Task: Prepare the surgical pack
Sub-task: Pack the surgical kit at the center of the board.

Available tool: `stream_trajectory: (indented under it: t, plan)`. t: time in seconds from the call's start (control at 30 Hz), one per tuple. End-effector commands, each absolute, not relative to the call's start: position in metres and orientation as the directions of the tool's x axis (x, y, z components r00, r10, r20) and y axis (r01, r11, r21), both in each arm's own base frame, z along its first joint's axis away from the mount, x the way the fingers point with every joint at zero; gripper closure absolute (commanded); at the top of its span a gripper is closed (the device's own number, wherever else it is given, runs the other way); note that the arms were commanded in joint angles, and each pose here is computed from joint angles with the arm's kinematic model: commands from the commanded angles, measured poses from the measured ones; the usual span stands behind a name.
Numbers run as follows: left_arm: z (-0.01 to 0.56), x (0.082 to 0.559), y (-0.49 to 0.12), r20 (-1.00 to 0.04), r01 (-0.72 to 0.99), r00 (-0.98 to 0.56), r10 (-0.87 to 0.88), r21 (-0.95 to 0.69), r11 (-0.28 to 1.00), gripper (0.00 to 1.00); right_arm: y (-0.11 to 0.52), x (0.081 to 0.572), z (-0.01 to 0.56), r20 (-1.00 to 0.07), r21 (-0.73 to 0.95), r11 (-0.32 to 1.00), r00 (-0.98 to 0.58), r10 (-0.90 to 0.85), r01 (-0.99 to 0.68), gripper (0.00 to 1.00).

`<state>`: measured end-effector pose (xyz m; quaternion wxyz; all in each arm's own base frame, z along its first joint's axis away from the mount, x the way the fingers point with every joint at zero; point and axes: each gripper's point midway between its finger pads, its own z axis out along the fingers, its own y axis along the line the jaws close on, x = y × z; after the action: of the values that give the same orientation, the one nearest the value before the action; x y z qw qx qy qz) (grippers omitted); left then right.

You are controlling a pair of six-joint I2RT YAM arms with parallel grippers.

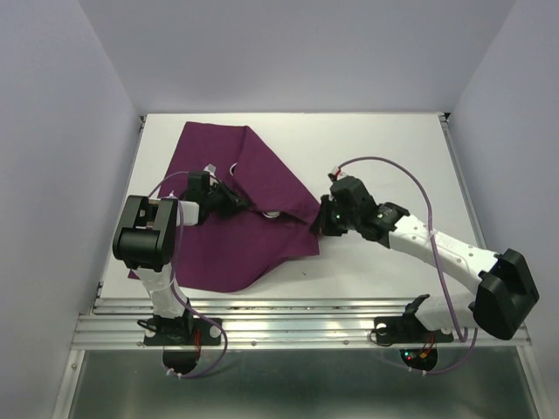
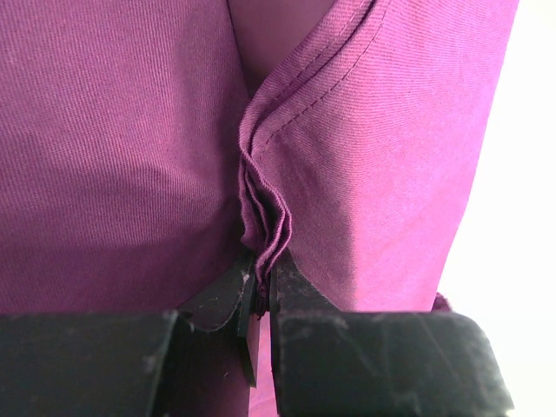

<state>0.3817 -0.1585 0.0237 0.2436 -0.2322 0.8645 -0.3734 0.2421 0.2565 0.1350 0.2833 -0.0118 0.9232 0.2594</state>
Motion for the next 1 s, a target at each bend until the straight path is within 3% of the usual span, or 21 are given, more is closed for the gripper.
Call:
stream_trajectory:
  t: [0.0, 0.2, 0.33, 0.6, 0.97]
  plan:
    - [0.006, 0.373, -0.15, -0.246, -0.261, -0.784, -0.57, -0.702, 0.662, 1.0, 0.29, 0.288, 0.207, -0.716, 0.485, 0.807, -0.683, 0.144, -0.338, 0.99]
    - [0.001, 0.37, -0.149, -0.239, -0.271, -0.786, -0.571, -0.697, 0.664, 1.0, 0.357, 0.344, 0.286, -0.868, 0.43, 0.682, -0.477, 0.134, -0.591, 0.99]
    - [-0.001, 0.369, -0.15, -0.233, -0.272, -0.788, -0.569, -0.697, 0.663, 1.0, 0.411, 0.362, 0.318, -0.912, 0.405, 0.51, -0.373, 0.17, -0.759, 0.99]
    - [-0.005, 0.367, -0.151, -0.222, -0.275, -0.794, -0.565, -0.698, 0.661, 1.0, 0.457, 0.415, 0.277, -0.92, 0.383, 0.522, -0.364, 0.143, -0.762, 0.99]
    - [-0.01, 0.362, -0.151, -0.212, -0.281, -0.8, -0.562, -0.694, 0.662, 1.0, 0.481, 0.444, 0.246, -0.917, 0.382, 0.542, -0.379, 0.124, -0.749, 0.99]
